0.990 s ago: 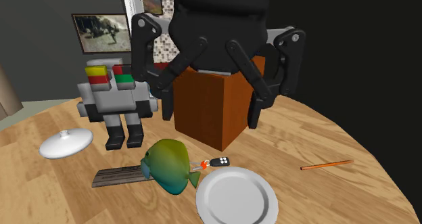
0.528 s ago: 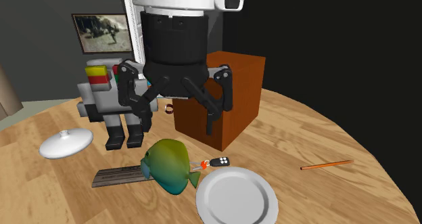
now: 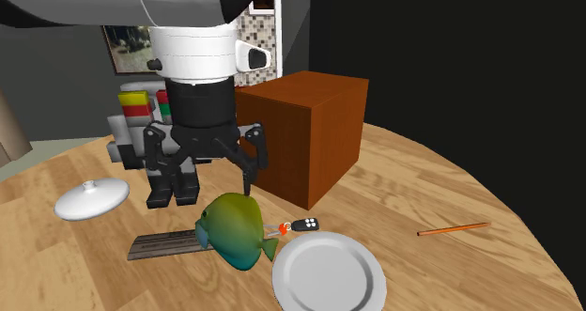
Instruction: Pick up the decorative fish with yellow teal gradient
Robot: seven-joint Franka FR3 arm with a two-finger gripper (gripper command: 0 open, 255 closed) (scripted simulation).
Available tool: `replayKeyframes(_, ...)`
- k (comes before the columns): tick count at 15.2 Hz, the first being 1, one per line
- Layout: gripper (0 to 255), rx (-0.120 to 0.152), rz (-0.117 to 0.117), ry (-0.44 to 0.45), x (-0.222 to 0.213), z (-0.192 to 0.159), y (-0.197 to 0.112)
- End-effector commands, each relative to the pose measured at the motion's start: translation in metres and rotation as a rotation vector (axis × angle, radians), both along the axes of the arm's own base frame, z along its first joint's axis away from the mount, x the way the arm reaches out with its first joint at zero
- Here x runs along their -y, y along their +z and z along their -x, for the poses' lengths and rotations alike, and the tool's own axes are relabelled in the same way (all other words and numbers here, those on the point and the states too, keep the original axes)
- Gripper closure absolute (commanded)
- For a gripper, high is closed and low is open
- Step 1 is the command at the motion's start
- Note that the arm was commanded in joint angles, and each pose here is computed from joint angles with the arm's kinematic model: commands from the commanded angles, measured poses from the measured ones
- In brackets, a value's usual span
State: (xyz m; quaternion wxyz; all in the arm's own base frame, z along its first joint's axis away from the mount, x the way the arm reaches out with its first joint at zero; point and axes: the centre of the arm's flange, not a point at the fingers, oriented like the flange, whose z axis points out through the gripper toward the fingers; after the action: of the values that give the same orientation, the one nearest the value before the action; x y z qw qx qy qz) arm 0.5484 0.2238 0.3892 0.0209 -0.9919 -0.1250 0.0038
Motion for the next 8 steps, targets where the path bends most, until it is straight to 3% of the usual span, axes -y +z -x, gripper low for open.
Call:
replayKeyframes(1, 0, -0.009, 0.007, 0.019, -0.017, -0.014, -0.019)
replayKeyframes(8, 0, -0.037, 0.031, 0.081, -0.078, -0.051, -0.074)
